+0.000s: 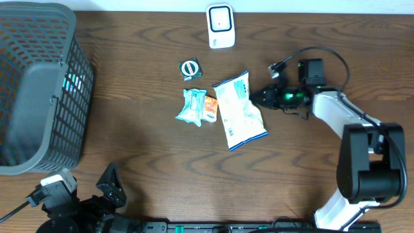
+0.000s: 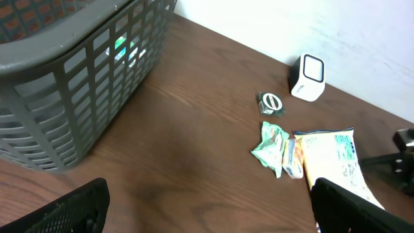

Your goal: Scan the item barcode

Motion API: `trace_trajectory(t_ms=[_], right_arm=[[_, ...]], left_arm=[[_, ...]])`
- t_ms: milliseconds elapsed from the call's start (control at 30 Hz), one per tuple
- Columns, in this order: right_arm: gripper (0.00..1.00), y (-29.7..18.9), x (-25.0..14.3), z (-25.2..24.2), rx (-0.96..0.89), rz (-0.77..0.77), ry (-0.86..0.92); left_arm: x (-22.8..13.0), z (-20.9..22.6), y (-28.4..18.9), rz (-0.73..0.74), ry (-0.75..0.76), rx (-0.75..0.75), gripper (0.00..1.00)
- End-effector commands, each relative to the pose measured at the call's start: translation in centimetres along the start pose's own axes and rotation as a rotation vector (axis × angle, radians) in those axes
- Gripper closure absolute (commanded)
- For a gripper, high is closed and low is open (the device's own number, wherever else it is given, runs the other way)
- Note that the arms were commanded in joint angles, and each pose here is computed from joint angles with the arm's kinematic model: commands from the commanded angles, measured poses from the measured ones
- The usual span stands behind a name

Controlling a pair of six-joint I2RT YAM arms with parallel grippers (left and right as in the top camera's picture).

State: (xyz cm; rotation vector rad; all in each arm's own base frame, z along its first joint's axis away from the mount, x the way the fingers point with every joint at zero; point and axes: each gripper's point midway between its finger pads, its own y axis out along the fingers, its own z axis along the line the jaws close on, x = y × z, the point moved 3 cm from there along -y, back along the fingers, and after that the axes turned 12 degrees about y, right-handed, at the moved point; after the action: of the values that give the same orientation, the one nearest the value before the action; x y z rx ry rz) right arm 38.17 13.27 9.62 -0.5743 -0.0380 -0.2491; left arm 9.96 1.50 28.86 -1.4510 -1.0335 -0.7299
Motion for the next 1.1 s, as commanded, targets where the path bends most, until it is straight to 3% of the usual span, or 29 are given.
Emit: trace_trajectory(t_ms=[0,100,133,200,333,767,833,867,900,967,1000,1067], right_arm=[[0.95,-1.3,-0.2,1.8,0.045,-0.004,0.017],[0.35,-1.0,-0.5,-0.1,-0.084,-0.017,0.010],[0.21,-0.9,-0.6,-1.1,-0.155,-0.023,0.001],[0.08,-0.7,-0.9,-2.8,-0.291,-0.034,-0.015],[0.01,-0.1,-1.1,-4.5,-0.475,-0.057,-0.048],[0.01,6.7,-2.3,-5.8,-0.459,0.002,-0.110],[0.07,7.9,-3.2,-6.2,-0.437,0.046,-0.106],[0.17,8.5,-3.7,-6.5,-0.433,0.066,-0.105],[0.34,9.0,-4.1,-6.7,-0.434,0.080,-0.106],[0.80,9.4,-4.5,-6.7,-0.434,0.095,-0.107],[0.97,9.5,-4.6,-6.6,-0.428,0.096,-0.097],[0.99,9.4,-4.5,-5.7,-0.388,0.092,-0.067]], left_arm=[[0.0,0.3,0.1,-0.004,-0.011,0.020,0.02],[0.0,0.3,0.1,-0.004,-0.011,0.020,0.02],[0.0,0.3,0.1,-0.004,-0.011,0.021,0.02],[0.0,0.3,0.1,-0.004,-0.011,0.020,0.02],[0.0,0.3,0.1,-0.004,-0.011,0.020,0.02],[0.0,0.3,0.1,-0.004,-0.011,0.020,0.02],[0.0,0.3,0.1,-0.004,-0.011,0.020,0.02],[0.0,0.3,0.1,-0.004,-0.011,0.020,0.02],[0.0,0.3,0.1,-0.004,-0.011,0.020,0.02],[0.0,0.3,0.1,-0.004,-0.011,0.020,0.02],[0.0,0.3,0.1,-0.004,-0.011,0.020,0.03],[0.0,0.3,0.1,-0.004,-0.011,0.020,0.02]])
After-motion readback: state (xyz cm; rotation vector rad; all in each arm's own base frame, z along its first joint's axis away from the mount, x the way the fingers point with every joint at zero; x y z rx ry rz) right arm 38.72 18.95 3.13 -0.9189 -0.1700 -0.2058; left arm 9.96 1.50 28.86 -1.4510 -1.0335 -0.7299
